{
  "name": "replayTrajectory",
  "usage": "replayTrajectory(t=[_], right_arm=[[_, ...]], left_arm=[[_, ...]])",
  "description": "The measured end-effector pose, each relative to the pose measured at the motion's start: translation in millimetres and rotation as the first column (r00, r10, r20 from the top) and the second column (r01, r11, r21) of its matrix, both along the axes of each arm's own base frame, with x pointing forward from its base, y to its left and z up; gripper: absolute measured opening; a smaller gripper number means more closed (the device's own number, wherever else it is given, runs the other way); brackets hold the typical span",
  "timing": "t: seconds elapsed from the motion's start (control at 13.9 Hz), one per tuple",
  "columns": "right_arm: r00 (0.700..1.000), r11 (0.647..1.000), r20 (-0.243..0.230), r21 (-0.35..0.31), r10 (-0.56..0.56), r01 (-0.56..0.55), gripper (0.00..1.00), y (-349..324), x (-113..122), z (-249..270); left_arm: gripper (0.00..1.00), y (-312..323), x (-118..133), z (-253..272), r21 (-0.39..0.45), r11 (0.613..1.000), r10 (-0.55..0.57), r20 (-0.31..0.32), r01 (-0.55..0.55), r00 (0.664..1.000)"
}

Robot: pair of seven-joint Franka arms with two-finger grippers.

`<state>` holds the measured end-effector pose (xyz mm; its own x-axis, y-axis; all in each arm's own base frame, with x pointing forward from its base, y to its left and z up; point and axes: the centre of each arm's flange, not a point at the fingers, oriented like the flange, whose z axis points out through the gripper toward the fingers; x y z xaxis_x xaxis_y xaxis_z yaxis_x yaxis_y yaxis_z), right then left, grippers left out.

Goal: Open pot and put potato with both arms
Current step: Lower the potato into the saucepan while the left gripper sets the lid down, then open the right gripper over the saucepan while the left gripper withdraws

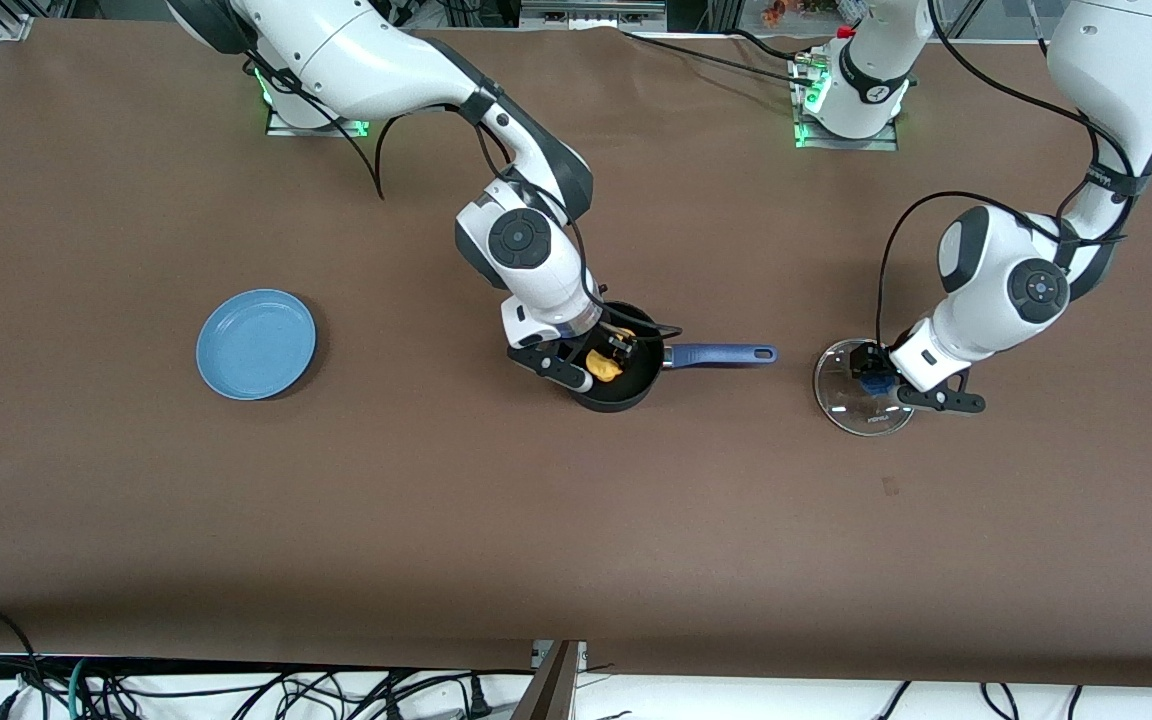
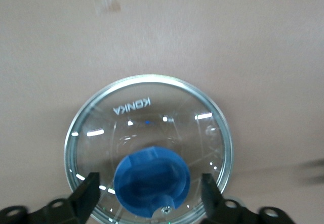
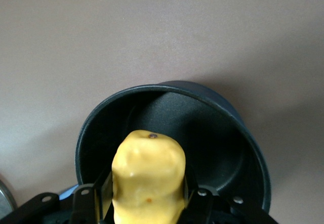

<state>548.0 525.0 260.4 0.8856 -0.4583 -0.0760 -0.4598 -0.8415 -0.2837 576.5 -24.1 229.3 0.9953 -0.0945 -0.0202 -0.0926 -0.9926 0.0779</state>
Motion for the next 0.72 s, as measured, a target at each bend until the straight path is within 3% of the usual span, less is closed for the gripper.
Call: replayTrajectory(t=[0.14, 0.5, 0.72], right_arm=[[1.0, 1.0, -0.003, -0.003, 0.002, -0.002, 0.58, -0.1, -0.6, -2.5], [1.0, 1.0, -0.006, -0.012, 0.004, -0.004, 1.0, -1.9, 0.7, -2.1], [0.998, 0.995, -0.033, -0.085, 0.053, -0.056, 1.0, -16.9, 14.0, 10.4]], left_arm=[[1.0, -4.6, 12.7, 19.5, 0.007, 1.0, -0.01, -0.006, 0.01, 1.0], [1.0, -26.0, 47.1, 148.5, 0.063, 0.997, -0.049, 0.01, 0.048, 0.999], [1.0, -36.8, 49.9, 256.0, 0.099, 0.993, -0.057, -0.017, 0.059, 0.998]])
